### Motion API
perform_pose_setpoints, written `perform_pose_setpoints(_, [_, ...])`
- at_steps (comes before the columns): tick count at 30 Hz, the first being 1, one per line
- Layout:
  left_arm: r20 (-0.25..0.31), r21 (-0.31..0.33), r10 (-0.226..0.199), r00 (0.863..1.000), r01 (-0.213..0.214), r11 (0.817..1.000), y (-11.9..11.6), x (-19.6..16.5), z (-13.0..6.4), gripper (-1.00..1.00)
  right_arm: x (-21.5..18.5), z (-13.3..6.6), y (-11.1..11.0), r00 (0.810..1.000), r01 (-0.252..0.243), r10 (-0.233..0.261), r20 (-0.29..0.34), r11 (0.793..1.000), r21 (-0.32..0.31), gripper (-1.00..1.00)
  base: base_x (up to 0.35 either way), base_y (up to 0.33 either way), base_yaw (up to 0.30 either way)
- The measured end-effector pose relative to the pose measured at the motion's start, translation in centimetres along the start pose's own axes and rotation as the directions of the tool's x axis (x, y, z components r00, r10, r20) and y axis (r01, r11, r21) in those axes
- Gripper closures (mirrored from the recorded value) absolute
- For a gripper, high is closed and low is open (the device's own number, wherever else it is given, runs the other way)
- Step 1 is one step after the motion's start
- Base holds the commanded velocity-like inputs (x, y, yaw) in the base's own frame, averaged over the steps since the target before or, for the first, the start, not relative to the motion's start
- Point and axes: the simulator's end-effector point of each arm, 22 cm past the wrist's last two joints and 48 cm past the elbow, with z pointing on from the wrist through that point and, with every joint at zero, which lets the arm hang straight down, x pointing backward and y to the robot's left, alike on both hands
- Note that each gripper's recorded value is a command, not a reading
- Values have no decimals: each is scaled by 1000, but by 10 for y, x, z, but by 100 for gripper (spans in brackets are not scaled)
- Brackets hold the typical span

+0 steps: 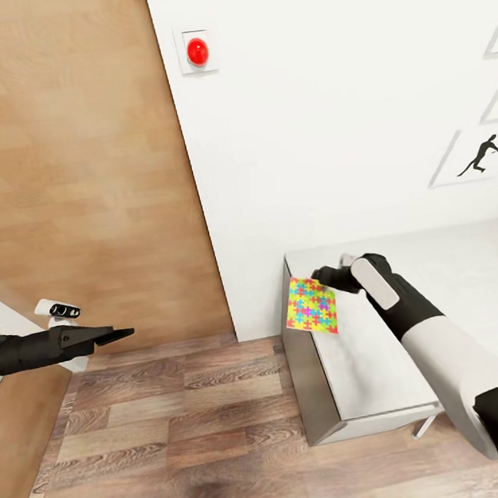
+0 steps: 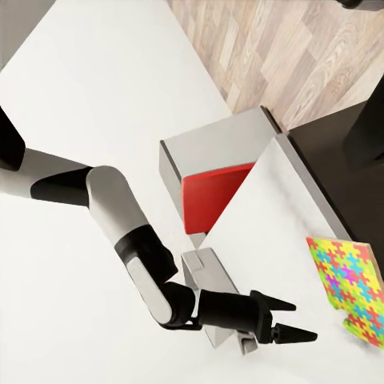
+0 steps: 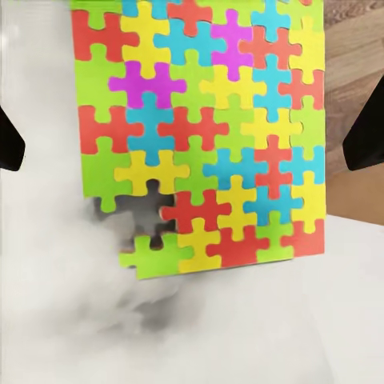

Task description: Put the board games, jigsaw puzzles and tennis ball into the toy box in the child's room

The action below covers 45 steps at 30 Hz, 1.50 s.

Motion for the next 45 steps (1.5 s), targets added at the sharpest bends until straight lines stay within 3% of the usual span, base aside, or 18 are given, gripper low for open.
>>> perform_pose_setpoints(5, [0, 0, 0, 1000, 0, 1000, 0, 0, 0, -100, 1, -1, -5, 1000, -1, 1, 1, 1000, 1, -100, 0, 0, 0])
perform_pose_setpoints(9, [0, 0, 0, 1000, 0, 1000, 0, 0, 0, -100, -18, -19, -2, 999, 17, -15, 46, 999, -39, -100, 0, 0, 0])
perform_pose_setpoints(12, [0, 1, -1, 1000, 1, 1000, 0, 0, 0, -100, -34, -55, 16, 997, 22, -9, 82, 986, -165, -100, 0, 0, 0])
perform_pose_setpoints(14, [-1, 1, -1, 1000, 1, 1000, 0, 1, 0, -100, -28, -68, 20, 997, 9, 8, 76, 974, -226, -100, 0, 0, 0])
perform_pose_setpoints(15, [0, 1, 0, 1000, 0, 1000, 0, 0, 1, -100, -17, -80, 23, 998, -8, 27, 64, 959, -283, -100, 0, 0, 0])
perform_pose_setpoints(17, [0, 2, 0, 1000, 0, 1000, 0, 0, 1, -100, -4, -93, 24, 998, -24, 44, 52, 941, -337, -100, 0, 0, 0])
perform_pose_setpoints(19, [-1, 3, -1, 1000, 1, 1000, 0, 1, 2, -100, 27, -112, 24, 998, -53, 67, 19, 909, -413, -100, 0, 0, 0])
perform_pose_setpoints(23, [-2, 2, -1, 1000, 1, 1000, 1, 1, 3, -100, 92, -118, 10, 991, -135, 108, -83, 873, -469, -100, 0, 0, 0])
perform_pose_setpoints(26, [-2, 2, -1, 1000, 1, 1000, 1, 1, 3, -100, 148, -128, 11, 973, -218, 138, -184, 804, -553, -100, 0, 0, 0])
perform_pose_setpoints(27, [-2, 2, -1, 1000, 1, 1000, 1, 1, 3, -100, 167, -136, 14, 964, -253, 149, -220, 764, -594, -100, 0, 0, 0])
perform_pose_setpoints(28, [-2, 2, -1, 1000, 1, 1000, 1, 1, 4, -100, 175, -141, 15, 959, -273, 156, -238, 740, -614, -100, 0, 0, 0])
perform_pose_setpoints(29, [-3, 2, -1, 1000, 1, 1000, 1, 2, 4, -100, 186, -150, 17, 949, -307, 173, -264, 696, -649, -100, 0, 0, 0])
perform_pose_setpoints(30, [-3, 3, -1, 1000, 1, 1000, 1, 2, 4, -100, 189, -155, 17, 944, -323, 182, -274, 673, -665, -100, 0, 0, 0])
perform_pose_setpoints(31, [-4, 3, -1, 1000, 1, 1000, 1, 2, 5, -100, 190, -164, 18, 939, -342, 198, -283, 634, -694, -100, 0, 0, 0])
perform_pose_setpoints(33, [-5, 5, -1, 1000, 2, 1000, 1, 2, 5, -100, 186, -173, 17, 935, -356, 216, -283, 591, -724, -100, 0, 0, 0])
perform_pose_setpoints(38, [-5, 17, -3, 1000, 3, 1000, 1, 3, 10, -100, 181, -181, 15, 931, -365, 237, -278, 554, -749, -100, 0, 0, 0])
perform_pose_setpoints(41, [-1, 41, -4, 1000, 4, 999, -2, 4, 19, -100, 180, -182, 14, 935, -353, 238, -263, 556, -752, -100, 0, 0, 0])
perform_pose_setpoints(45, [3, 68, 1, 1000, -2, 998, -7, 5, 29, -100, 168, -180, 10, 949, -305, 253, -190, 575, -759, -100, 0, 0, 0])
